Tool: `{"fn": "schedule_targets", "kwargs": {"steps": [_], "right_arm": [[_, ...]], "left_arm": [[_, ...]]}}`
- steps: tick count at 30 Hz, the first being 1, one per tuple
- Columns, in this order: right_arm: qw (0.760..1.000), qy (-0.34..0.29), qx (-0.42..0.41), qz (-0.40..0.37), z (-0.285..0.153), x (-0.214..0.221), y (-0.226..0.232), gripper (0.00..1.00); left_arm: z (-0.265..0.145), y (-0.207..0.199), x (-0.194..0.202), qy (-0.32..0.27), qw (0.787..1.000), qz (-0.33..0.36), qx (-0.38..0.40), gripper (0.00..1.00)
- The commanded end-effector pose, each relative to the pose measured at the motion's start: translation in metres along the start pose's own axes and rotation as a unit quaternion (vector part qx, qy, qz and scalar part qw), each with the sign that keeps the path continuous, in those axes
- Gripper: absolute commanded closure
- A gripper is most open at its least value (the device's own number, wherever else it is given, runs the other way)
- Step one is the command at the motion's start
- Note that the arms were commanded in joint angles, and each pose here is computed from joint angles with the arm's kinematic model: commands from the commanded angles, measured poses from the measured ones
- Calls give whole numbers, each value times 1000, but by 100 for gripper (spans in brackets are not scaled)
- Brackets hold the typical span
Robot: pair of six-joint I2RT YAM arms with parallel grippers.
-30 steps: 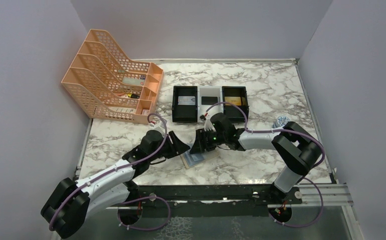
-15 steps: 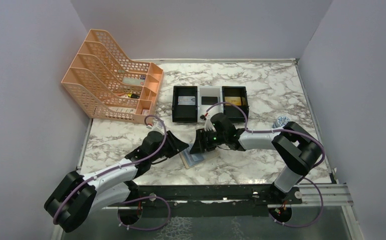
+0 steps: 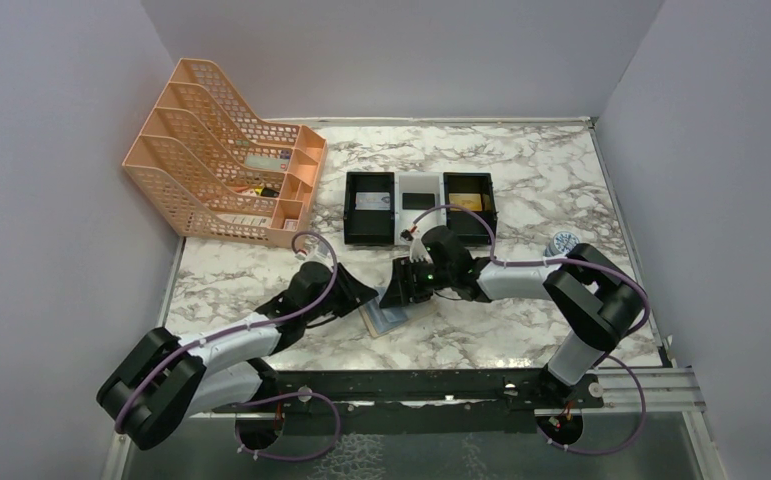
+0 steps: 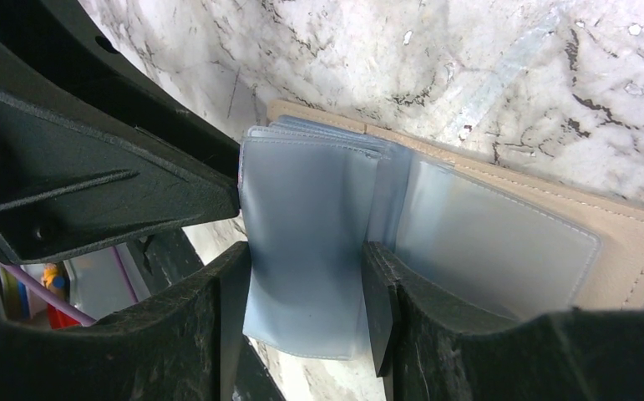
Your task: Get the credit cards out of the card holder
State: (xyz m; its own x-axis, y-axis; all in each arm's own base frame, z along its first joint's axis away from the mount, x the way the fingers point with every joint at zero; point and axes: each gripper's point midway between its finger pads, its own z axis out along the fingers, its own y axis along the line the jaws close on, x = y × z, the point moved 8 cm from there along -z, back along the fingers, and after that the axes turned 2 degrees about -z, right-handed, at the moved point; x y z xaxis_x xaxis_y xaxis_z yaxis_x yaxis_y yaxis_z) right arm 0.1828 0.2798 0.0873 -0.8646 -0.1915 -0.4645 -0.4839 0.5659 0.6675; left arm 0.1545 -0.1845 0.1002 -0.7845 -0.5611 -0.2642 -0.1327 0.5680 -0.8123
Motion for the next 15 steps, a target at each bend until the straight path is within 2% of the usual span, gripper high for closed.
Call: {"fn": "schedule_targets", "kwargs": {"steps": [1,15], "right_arm": [[1000,-1,-15,3,-5,3,2,49],[999,-7,-41,-7,-11,0,11,47]], "left_arm": [[4,-13,-4,-9,1000,11,26,71],[19,-11,2,26,999,19,1,87]]}}
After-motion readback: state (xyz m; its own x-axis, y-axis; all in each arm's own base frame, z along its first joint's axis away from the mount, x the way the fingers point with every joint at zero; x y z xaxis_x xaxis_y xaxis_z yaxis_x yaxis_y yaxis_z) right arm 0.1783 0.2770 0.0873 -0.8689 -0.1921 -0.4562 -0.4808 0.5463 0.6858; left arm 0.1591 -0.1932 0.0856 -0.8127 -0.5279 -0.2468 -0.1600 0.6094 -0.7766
